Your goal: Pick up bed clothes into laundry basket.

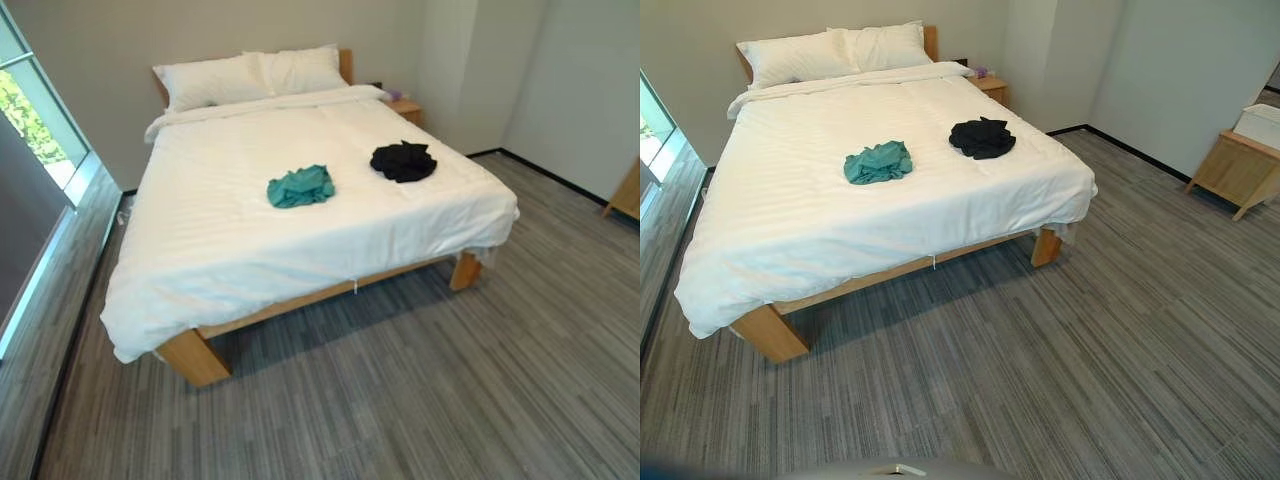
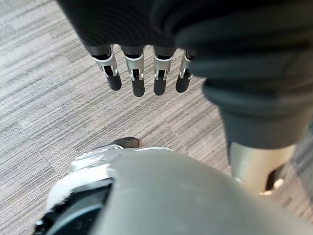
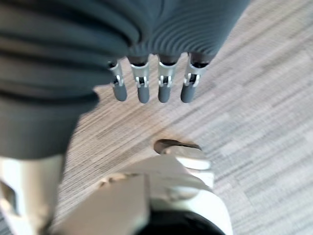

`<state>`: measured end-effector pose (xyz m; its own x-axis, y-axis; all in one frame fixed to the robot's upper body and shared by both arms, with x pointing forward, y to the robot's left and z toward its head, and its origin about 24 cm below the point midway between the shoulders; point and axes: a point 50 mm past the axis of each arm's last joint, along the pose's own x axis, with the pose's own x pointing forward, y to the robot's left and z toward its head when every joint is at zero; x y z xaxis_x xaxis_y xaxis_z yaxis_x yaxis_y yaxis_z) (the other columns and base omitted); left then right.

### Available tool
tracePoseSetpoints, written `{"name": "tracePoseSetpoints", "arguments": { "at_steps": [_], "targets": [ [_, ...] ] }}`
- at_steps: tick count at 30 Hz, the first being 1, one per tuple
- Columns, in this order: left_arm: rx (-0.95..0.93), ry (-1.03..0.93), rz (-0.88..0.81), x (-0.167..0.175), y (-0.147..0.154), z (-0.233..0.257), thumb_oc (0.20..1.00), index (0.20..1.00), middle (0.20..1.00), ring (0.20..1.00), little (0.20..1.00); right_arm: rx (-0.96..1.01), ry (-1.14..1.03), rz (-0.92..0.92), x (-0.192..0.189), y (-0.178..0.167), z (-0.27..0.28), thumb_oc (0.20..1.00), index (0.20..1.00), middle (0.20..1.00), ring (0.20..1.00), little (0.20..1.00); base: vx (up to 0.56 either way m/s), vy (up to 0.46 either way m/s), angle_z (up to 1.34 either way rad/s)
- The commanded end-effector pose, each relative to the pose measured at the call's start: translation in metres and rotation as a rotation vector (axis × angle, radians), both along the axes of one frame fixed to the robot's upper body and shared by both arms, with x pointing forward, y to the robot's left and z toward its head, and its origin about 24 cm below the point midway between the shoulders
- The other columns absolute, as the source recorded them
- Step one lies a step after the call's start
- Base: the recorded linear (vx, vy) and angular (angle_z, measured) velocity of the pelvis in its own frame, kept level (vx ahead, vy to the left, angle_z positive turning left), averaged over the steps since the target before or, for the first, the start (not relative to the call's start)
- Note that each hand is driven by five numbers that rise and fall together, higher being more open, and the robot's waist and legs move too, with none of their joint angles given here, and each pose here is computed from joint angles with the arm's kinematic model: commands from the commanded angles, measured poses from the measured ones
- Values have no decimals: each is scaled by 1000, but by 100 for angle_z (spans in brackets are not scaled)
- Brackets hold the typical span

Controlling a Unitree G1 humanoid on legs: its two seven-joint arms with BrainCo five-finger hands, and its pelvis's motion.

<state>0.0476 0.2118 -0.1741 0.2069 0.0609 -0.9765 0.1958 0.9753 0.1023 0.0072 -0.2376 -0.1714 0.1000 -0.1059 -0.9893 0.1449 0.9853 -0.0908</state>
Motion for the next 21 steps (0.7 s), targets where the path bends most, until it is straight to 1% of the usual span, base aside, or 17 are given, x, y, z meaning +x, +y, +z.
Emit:
{"name": "tracePoseSetpoints", "arguments": {
  "at_steps": [1,5,8,13,14,15,16,17,18,19,20,21],
  "targets": [
    [-33,-34,-10,19,-11,1,1000,1000,1000,1000,1000,18,7,15,6,5,-1,1000,1000,1000,1000,1000,0,0,0],
    [-18,-53,-35,23,-9,2,1000,1000,1000,1000,1000,7,-3,7,8,2,0,1000,1000,1000,1000,1000,0,0,0],
    [17,-95,-85,39,-3,5,1000,1000,1000,1000,1000,-14,-109,-72,33,-7,4,1000,1000,1000,1000,1000,0,0,0],
    [80,-392,-236,116,7,36,1000,1000,1000,1000,1000,-62,-431,-72,105,-26,27,1000,1000,1000,1000,1000,-12,5,-10],
    [80,-469,-232,132,9,47,1000,1000,1000,1000,1000,-72,-536,-43,126,-30,40,1000,1000,1000,1000,1000,-19,2,-12],
    [60,-573,-117,147,17,62,1000,1000,1000,1000,1000,-86,-667,-26,147,-34,60,1000,1000,1000,1000,1000,-16,3,-13],
    [60,-573,-117,147,17,62,1000,1000,1000,1000,1000,-86,-667,-26,147,-34,60,1000,1000,1000,1000,1000,-10,1,-10],
    [15,-654,-25,157,17,72,1000,1000,1000,1000,1000,-78,-740,-32,157,-37,71,1000,1000,1000,1000,1000,1,-2,-3],
    [-23,-725,6,164,15,83,1000,1000,1000,1000,1000,-72,-803,-40,162,-38,81,1000,1000,1000,1000,1000,0,0,0],
    [-77,-851,33,174,10,105,1000,1000,1000,1000,1000,-59,-912,-44,171,-37,99,1000,1000,1000,1000,1000,0,0,0],
    [-76,-849,33,173,11,104,1000,1000,1000,1000,1000,-59,-910,-44,170,-36,98,1000,1000,1000,1000,1000,0,0,0],
    [-98,-963,51,178,12,125,1000,1000,1000,1000,1000,-83,-1021,-25,178,-35,118,1000,1000,1000,1000,1000,0,0,0]
  ]
}}
